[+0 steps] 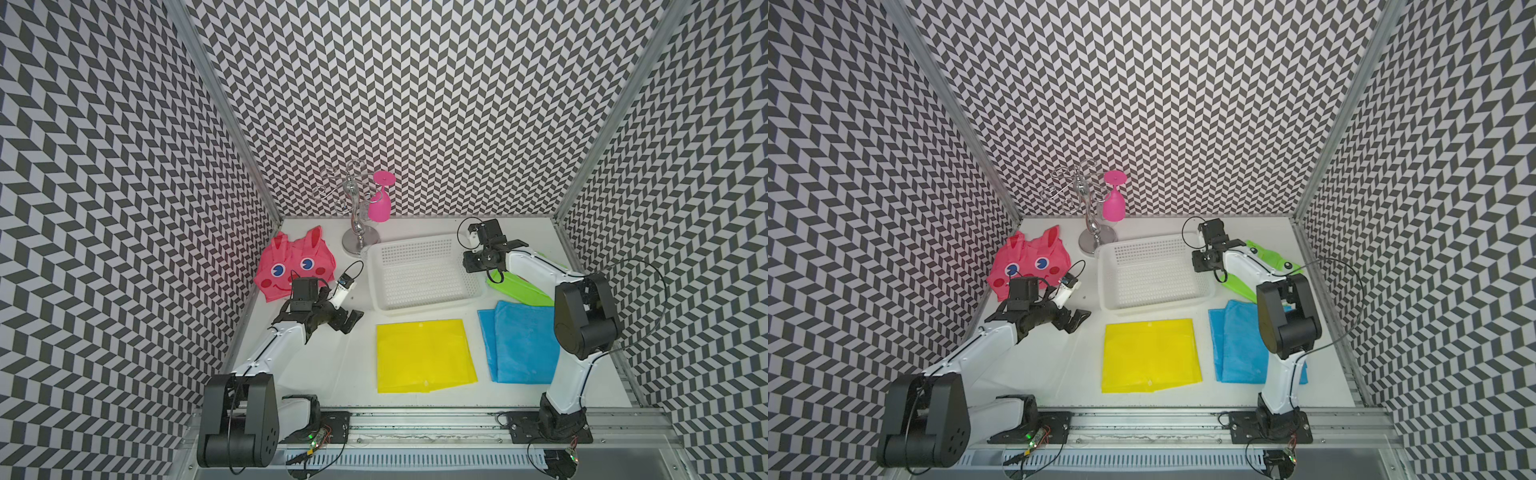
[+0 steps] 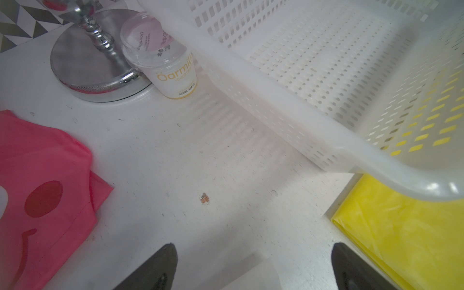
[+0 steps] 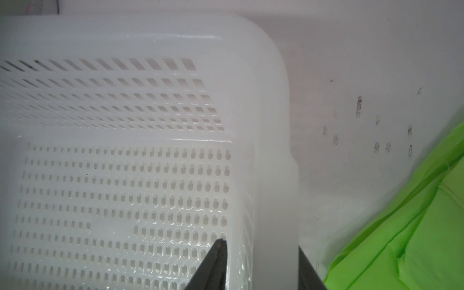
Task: Put the folded raincoat in the basket
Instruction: Move the basket to the center of the board, then pick up the raincoat from the center of the board.
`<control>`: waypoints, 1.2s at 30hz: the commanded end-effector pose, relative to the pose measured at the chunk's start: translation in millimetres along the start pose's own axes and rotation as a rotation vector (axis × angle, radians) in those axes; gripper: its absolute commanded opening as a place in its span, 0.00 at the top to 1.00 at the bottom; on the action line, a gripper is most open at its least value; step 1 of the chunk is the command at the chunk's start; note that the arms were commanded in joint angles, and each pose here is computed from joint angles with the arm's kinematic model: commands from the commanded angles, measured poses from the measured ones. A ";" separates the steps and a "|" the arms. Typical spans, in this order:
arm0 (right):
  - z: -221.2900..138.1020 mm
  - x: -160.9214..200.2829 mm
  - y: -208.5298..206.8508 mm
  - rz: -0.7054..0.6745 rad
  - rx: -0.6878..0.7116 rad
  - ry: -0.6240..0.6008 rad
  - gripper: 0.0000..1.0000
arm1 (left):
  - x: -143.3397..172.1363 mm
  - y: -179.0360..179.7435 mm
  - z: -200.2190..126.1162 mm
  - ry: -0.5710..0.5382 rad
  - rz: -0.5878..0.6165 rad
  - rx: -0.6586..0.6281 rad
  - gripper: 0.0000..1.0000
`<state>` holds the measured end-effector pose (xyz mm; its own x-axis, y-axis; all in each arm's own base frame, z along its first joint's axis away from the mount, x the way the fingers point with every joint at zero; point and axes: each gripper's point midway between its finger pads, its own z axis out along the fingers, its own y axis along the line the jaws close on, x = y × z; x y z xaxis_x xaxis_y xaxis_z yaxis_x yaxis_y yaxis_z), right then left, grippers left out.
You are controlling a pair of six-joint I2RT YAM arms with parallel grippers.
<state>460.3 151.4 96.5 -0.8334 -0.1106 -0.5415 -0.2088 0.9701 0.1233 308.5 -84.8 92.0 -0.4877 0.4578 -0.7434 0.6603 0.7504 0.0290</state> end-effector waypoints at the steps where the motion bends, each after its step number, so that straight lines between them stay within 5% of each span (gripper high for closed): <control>1: 0.5 -8.0 14.3 0.069 -0.061 -0.023 0.56 | -5.9 -3.7 -5.5 -0.010 0.021 0.011 0.00; 8: -25.4 -15.1 23.0 0.160 -0.115 -0.059 0.32 | -14.8 -21.6 -12.8 -0.026 0.067 0.117 0.00; 16: -112.1 -20.1 13.6 0.212 -0.119 -0.209 0.22 | -20.1 -28.4 -22.9 -0.004 0.158 0.161 0.01; 25: -133.9 99.3 53.7 0.194 -0.264 -0.054 0.32 | 2.9 -56.6 -25.7 0.035 0.229 0.276 0.00; 30: -121.9 178.1 77.6 0.221 -0.316 0.089 0.34 | 19.1 -65.9 -25.2 0.083 0.271 0.303 0.00; 36: -104.0 230.9 99.1 0.283 -0.433 0.160 0.37 | 23.4 -68.8 -16.9 0.071 0.270 0.293 0.00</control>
<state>189.4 182.2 63.7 -0.9541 0.0124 -0.2991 -0.1442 0.8566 0.4955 243.9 -113.6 84.4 -0.3345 0.6591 -0.6736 0.8920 0.4521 -0.0006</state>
